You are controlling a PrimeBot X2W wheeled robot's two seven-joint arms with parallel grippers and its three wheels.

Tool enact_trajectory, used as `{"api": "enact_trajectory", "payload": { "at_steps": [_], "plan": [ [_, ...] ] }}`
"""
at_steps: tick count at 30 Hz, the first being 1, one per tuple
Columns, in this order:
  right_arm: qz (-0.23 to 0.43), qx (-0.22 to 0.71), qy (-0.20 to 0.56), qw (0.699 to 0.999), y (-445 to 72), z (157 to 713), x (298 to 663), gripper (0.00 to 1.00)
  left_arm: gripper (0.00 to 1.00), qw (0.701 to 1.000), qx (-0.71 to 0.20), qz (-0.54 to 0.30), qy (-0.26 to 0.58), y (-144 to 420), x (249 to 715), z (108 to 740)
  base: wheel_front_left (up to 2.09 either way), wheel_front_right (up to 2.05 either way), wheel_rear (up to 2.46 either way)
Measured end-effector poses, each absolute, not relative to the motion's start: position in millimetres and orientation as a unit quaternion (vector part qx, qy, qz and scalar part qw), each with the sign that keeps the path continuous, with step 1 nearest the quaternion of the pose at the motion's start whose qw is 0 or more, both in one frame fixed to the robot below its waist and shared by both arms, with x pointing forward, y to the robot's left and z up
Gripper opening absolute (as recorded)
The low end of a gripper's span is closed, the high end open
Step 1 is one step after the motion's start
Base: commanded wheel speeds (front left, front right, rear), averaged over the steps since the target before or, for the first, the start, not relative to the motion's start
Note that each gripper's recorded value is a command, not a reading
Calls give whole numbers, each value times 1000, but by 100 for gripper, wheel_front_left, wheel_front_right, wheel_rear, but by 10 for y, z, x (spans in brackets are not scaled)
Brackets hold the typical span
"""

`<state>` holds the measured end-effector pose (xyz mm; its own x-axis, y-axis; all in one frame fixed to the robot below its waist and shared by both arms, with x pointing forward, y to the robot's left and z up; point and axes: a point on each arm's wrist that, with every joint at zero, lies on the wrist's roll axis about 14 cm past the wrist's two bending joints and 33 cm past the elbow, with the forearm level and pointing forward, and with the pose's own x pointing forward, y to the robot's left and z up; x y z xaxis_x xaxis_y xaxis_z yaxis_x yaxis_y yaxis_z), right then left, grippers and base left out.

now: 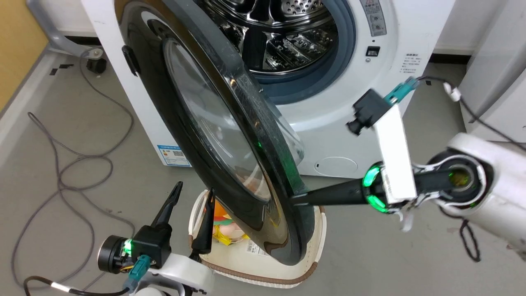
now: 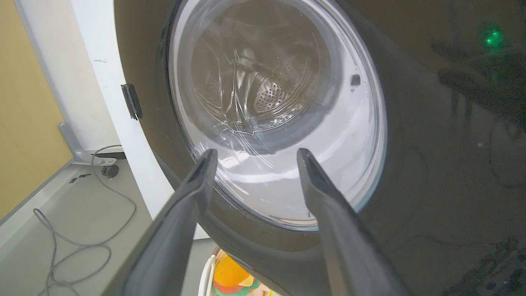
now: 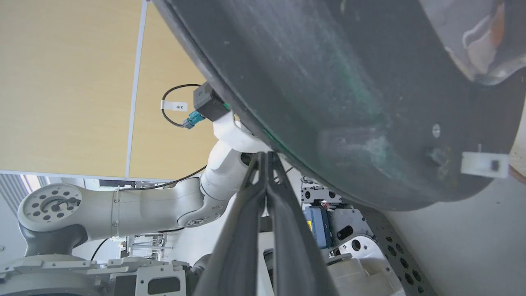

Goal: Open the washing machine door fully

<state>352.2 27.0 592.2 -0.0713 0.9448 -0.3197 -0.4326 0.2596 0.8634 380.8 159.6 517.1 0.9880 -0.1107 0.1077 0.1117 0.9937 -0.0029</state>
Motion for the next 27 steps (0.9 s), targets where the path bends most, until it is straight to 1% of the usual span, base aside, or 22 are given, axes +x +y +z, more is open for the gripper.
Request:
{"api": "enact_trajectory", "payload": {
  "at_steps": [4, 7, 11, 12, 13, 14, 15, 19, 20, 24, 27],
  "plan": [
    [555, 272, 482, 621, 351, 5918, 3449, 0, 100, 997, -4, -53, -49, 1615, 3781, 5145, 0, 0, 0],
    [552, 292, 474, 621, 377, 5924, 3411, 0, 100, 997, -4, -52, -48, 1617, 3771, 5137, 0, 0, 0],
    [543, 343, 444, 625, 374, 5991, 3352, 0, 100, 998, -5, -52, -44, 1609, 3741, 5110, 0, 0, 0],
    [537, 360, 426, 633, 358, 6028, 3374, 7, 100, 998, -5, -52, -44, 1608, 3740, 5110, 0, 0, 0],
    [530, 377, 411, 639, 331, 6059, 3385, 33, 100, 998, -5, -51, -44, 1608, 3737, 5107, 0, 0, 0],
    [522, 395, 394, 645, 301, 6083, 3396, 76, 100, 998, -5, -51, -43, 1603, 3733, 5102, 0, 0, 0],
    [512, 412, 378, 653, 263, 6091, 3412, 100, 100, 998, -5, -52, -42, 1598, 3725, 5095, 0, 0, 0],
    [462, 471, 318, 681, 84, 6049, 3441, 100, 100, 997, -5, -57, -42, 1560, 3715, 5094, 0, 0, 0],
    [413, 511, 274, 702, -91, 5963, 3472, 100, 100, 997, -5, -61, -46, 1528, 3711, 5122, 0, 0, 0],
    [326, 560, 217, 730, -395, 5766, 3533, 100, 100, 997, -5, -64, -45, 1506, 3679, 5115, 0, 0, 0],
    [255, 574, 194, 753, -655, 5493, 3545, 100, 100, 997, -5, -65, -47, 1500, 3657, 5126, 0, 0, 0]
  ]
}}
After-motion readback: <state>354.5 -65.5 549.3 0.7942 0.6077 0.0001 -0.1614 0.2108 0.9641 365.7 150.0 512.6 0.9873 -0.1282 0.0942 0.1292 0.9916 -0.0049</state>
